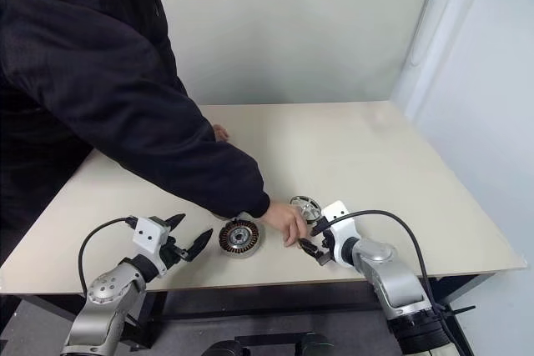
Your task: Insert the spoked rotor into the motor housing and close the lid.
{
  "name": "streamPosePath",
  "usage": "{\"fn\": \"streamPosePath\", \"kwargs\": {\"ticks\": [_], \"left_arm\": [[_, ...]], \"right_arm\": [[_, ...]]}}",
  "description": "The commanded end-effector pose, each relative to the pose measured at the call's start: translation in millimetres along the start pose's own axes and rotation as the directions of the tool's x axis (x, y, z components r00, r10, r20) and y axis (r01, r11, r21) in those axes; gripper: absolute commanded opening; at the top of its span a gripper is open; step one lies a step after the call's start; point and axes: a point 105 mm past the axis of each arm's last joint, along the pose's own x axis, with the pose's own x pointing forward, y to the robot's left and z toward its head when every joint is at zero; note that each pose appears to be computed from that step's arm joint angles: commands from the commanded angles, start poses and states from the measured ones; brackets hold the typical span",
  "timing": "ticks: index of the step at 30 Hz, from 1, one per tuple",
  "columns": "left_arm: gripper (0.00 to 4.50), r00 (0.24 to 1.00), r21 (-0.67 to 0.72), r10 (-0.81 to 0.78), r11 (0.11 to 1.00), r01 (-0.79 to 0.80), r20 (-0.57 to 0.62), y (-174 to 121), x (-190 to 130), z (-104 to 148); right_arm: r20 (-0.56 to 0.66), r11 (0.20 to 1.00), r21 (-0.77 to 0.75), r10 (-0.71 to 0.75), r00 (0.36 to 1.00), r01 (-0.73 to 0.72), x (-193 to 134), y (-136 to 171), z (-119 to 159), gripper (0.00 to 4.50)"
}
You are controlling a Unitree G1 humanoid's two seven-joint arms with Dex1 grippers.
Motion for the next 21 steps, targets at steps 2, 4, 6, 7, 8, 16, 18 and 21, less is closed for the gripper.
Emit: {"fn": "streamPosePath", "kwargs": {"ticks": [2,4,6,7,8,16,18,21], "left_arm": [[4.50,0.999,0.028,-0.005,1.000,0.004,0.044,3,2,14],[4.50,0.999,0.030,-0.005,1.000,0.004,0.044,4,2,14],[4.50,0.999,0.031,-0.006,1.000,0.004,0.044,5,2,14],[4.50,0.999,0.031,-0.006,0.999,0.005,0.044,5,2,15],[4.50,0.999,0.031,-0.007,0.999,0.005,0.044,5,2,15],[4.50,0.999,0.032,-0.011,0.999,0.010,0.041,4,1,16],[4.50,0.999,0.033,-0.012,0.999,0.011,0.041,4,2,16],[4.50,0.999,0.034,-0.015,0.999,0.014,0.042,4,2,17]], "right_arm": [[0.046,0.999,-0.032,0.026,0.999,-0.024,-6,4,17,4.48],[0.038,0.999,-0.031,0.040,0.998,-0.039,-4,7,14,4.48],[0.034,0.998,-0.029,0.047,0.998,-0.046,-3,10,13,4.48],[0.031,0.998,-0.029,0.049,0.998,-0.049,-2,11,12,4.48],[0.029,0.998,-0.029,0.051,0.998,-0.050,-2,11,11,4.48],[0.019,0.998,-0.031,0.059,0.998,-0.059,0,14,8,4.48],[0.016,0.998,-0.032,0.060,0.998,-0.059,0,14,8,4.48],[0.014,0.998,-0.034,0.062,0.998,-0.061,-1,15,7,4.48]]}}
